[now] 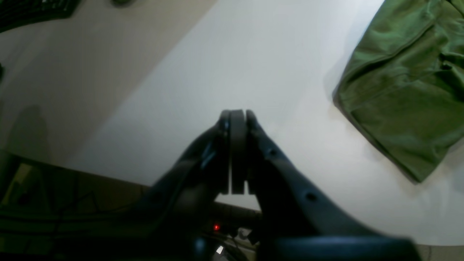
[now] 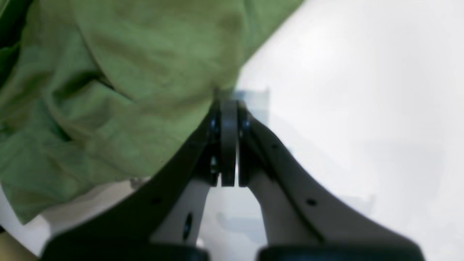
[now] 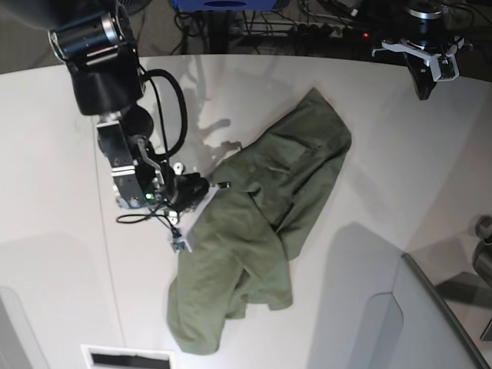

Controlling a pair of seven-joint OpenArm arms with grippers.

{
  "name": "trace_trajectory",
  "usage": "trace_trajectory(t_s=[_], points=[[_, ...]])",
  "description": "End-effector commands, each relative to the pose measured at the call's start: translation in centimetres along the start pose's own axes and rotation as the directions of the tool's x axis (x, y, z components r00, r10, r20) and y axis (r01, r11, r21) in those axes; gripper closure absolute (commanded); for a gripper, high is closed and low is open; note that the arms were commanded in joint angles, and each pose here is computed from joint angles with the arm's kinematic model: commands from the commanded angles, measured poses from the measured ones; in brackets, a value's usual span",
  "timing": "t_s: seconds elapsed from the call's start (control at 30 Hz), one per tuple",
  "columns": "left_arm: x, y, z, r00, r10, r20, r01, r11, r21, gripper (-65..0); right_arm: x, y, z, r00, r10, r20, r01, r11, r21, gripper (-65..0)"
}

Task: Layout the t-shirt on the table in an organized manner, then fold the t-shirt properly
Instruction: 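Grasp the shirt hem with the right gripper and pull it outward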

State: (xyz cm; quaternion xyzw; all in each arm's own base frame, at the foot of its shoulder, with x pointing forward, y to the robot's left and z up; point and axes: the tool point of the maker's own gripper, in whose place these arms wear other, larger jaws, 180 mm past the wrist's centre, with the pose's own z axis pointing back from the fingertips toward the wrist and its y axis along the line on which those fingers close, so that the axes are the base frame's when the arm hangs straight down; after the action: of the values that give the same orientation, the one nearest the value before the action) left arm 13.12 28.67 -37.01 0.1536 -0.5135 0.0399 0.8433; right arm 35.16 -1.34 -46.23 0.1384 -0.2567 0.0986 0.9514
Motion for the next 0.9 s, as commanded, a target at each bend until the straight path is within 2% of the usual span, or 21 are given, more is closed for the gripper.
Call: trace_trajectory(t_s=[0.0,0.1,0.23,0.3,0.43,0.47,0.63,0.87], points=[[0.8,0.5,0.2,0.999,-0.01,0.032,0.01,1.0,0.006,0.0,3.1,0.4,1.1,0.995,-0.024,0.096,0.024,1.0,0.002,0.0],[0.9,0.5,0.2,0.999,-0.012,0.033,0.012,1.0,0.006,0.0,3.2,-1.6,3.1,0.984,-0.126,0.128,0.133,0.99,-0.051,0.0],[0.3,0.6,0.2,1.0,-0.011,0.019,0.011,1.0,0.008,0.0,3.6,-2.2,4.1,0.98,-0.155,0.124,0.163,0.985,-0.052,-0.3],[0.2,0.6,0.1,1.0,-0.009,0.019,0.009,1.0,0.008,0.0,4.1,-2.0,3.8,0.983,-0.152,0.103,0.157,0.986,-0.049,-9.0],[0.2,0.4,-0.1,1.0,-0.005,0.019,0.004,1.0,0.008,0.0,4.2,-0.8,1.9,0.985,-0.172,0.029,0.173,0.985,-0.029,-35.4],[0.2,0.4,-0.1,1.0,-0.005,0.019,0.004,1.0,0.008,0.0,3.9,-0.7,1.4,0.984,-0.175,0.012,0.176,0.984,-0.03,-37.8],[0.0,0.5,0.1,1.0,-0.005,0.013,0.004,1.0,0.011,0.0,3.8,-1.4,-0.6,0.982,-0.188,0.004,0.188,0.981,-0.047,-34.7],[-0.1,0.4,0.1,1.0,-0.003,0.012,0.003,1.0,0.01,0.0,3.7,-1.2,-1.7,0.98,-0.196,-0.031,0.194,0.98,-0.047,-34.8]])
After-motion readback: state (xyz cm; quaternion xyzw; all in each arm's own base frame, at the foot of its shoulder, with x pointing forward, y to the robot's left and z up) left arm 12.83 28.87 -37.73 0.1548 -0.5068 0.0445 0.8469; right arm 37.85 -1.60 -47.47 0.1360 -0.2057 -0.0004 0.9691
